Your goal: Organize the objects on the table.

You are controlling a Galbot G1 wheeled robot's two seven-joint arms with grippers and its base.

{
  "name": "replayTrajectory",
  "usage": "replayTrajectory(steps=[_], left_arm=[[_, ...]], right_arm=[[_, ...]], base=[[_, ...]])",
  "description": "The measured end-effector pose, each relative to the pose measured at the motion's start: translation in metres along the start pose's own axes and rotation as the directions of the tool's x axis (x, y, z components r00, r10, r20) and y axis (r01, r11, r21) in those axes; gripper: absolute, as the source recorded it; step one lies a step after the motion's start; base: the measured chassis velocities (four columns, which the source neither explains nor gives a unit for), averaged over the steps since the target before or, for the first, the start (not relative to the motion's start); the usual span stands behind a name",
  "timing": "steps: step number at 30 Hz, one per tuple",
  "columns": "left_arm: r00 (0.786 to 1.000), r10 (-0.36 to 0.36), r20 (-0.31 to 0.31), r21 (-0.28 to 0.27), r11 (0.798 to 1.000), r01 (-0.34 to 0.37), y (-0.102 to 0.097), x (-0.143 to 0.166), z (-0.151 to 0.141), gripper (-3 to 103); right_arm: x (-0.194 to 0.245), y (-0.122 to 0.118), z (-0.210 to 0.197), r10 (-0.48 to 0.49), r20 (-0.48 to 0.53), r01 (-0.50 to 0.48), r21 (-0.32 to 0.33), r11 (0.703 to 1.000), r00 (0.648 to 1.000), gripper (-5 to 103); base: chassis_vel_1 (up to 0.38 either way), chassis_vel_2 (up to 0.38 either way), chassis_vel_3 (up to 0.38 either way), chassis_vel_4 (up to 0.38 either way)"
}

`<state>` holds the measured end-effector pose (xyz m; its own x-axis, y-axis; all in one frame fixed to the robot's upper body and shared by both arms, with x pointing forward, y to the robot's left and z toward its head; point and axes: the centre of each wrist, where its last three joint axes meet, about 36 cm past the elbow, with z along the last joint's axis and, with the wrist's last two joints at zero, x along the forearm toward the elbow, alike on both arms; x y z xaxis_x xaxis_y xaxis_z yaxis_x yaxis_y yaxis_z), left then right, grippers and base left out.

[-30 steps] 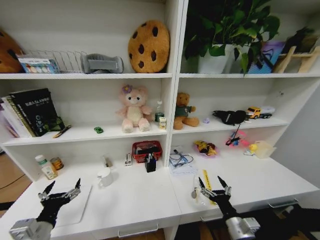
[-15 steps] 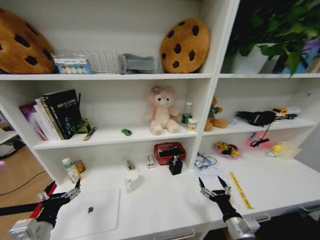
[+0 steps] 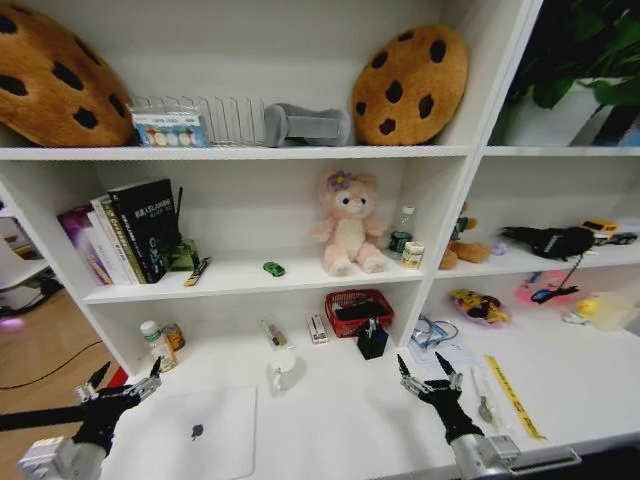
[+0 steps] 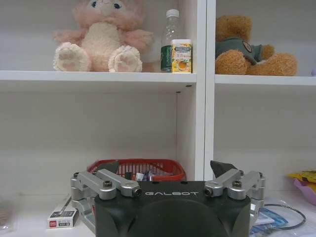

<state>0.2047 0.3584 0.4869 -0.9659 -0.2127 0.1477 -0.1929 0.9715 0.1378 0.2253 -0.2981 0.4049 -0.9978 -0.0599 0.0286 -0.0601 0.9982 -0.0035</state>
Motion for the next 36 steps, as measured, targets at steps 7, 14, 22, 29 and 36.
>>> replayTrajectory(steps=[7, 14, 22, 29, 36], left_arm=[[1.0, 0.0, 0.0, 0.0, 1.0, 0.0, 0.0, 0.0, 0.0, 100], [1.0, 0.0, 0.0, 0.0, 1.0, 0.0, 0.0, 0.0, 0.0, 100], [1.0, 0.0, 0.0, 0.0, 1.0, 0.0, 0.0, 0.0, 0.0, 100], [1.0, 0.0, 0.0, 0.0, 1.0, 0.0, 0.0, 0.0, 0.0, 100], [1.0, -0.001, 0.0, 0.0, 1.0, 0.001, 0.0001, 0.0, 0.0, 100]], right_arm=[[0.0, 0.0001, 0.0, 0.0, 0.0, 0.0, 0.0, 1.0, 1.0, 100], [0.0, 0.0001, 0.0, 0.0, 0.0, 0.0, 0.0, 1.0, 1.0, 100], [-0.0001, 0.0001, 0.0, 0.0, 0.0, 0.0, 0.0, 1.0, 1.0, 100], [-0.0001, 0.0001, 0.0, 0.0, 0.0, 0.0, 0.0, 1.0, 1.0, 100], [0.0, 0.0002, 0.0, 0.0, 0.0, 0.0, -0.001, 1.0, 1.0, 100]], base=[[0.0, 0.0, 0.0, 0.0], [0.0, 0.0, 0.0, 0.0], [0.012, 0.016, -0.012, -0.012], [0.119, 0.135, -0.13, -0.127], [0.135, 0.111, -0.12, -0.131]])
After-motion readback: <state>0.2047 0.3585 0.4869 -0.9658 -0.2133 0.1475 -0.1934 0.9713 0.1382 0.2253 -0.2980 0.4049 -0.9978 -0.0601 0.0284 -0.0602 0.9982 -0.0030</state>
